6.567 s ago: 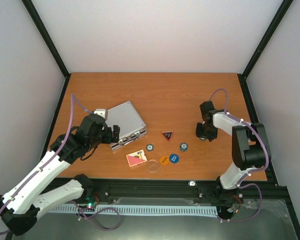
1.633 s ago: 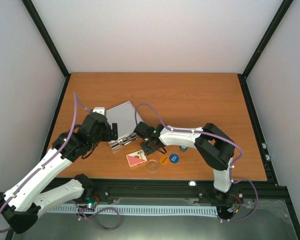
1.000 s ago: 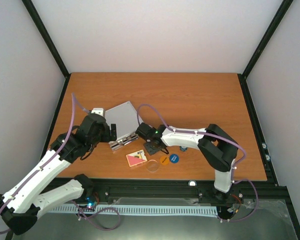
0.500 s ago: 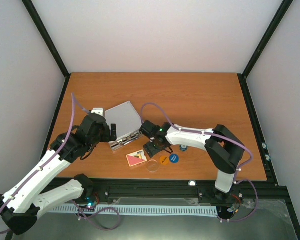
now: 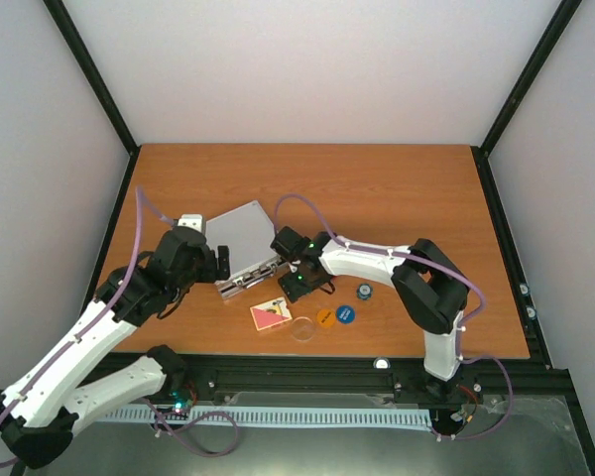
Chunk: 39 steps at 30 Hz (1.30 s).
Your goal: Pack up texas hold em set
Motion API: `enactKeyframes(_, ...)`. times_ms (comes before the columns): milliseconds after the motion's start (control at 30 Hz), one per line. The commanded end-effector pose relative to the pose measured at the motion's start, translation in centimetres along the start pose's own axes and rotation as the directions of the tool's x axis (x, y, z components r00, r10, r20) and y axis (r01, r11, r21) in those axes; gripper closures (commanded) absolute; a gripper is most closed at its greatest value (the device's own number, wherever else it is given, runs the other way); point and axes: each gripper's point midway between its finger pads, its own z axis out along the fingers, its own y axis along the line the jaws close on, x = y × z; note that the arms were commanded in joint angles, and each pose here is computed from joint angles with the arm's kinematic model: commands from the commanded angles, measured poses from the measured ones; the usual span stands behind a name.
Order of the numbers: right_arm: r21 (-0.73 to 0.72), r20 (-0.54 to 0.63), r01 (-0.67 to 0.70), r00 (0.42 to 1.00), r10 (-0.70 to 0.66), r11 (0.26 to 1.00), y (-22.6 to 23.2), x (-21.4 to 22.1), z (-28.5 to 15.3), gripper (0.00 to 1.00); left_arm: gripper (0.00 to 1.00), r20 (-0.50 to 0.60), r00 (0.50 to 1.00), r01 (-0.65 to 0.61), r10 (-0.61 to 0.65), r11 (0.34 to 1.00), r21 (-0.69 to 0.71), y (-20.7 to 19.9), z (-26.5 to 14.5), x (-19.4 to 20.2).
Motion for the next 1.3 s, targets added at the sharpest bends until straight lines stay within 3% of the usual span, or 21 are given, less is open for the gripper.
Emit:
enactKeyframes(0, 0.019, -0.027, 0.007, 1.000, -0.006, 1.000, -0.4, 0.3, 0.6, 0.19, 0.00, 0.027, 0.999, 0.020, -0.020, 1.000, 0.021, -0.1, -0.8, -0.6)
enactKeyframes(600, 0.000, -0.106, -0.025, 0.994, 0.025, 1.000, -2.1, 1.7, 2.9, 0.29, 0.00, 0.028, 0.999, 0.026, -0.026, 1.000, 0.001, 0.4, -1.0, -0.5)
enactKeyframes(1100, 0.055, -0.136, -0.040, 0.990, 0.047, 0.998, -3.4, 3.6, 3.4, 0.73, 0.00, 0.033, 0.999, 0.021, -0.021, 1.000, -0.007, 0.5, -1.0, -0.8)
enactKeyframes(1267, 0.071, -0.114, -0.037, 0.993, 0.045, 0.997, -3.7, 3.0, 2.4, 0.82, 0.00, 0.031, 0.999, 0.023, -0.022, 1.000, -0.005, 0.4, -0.9, -0.8)
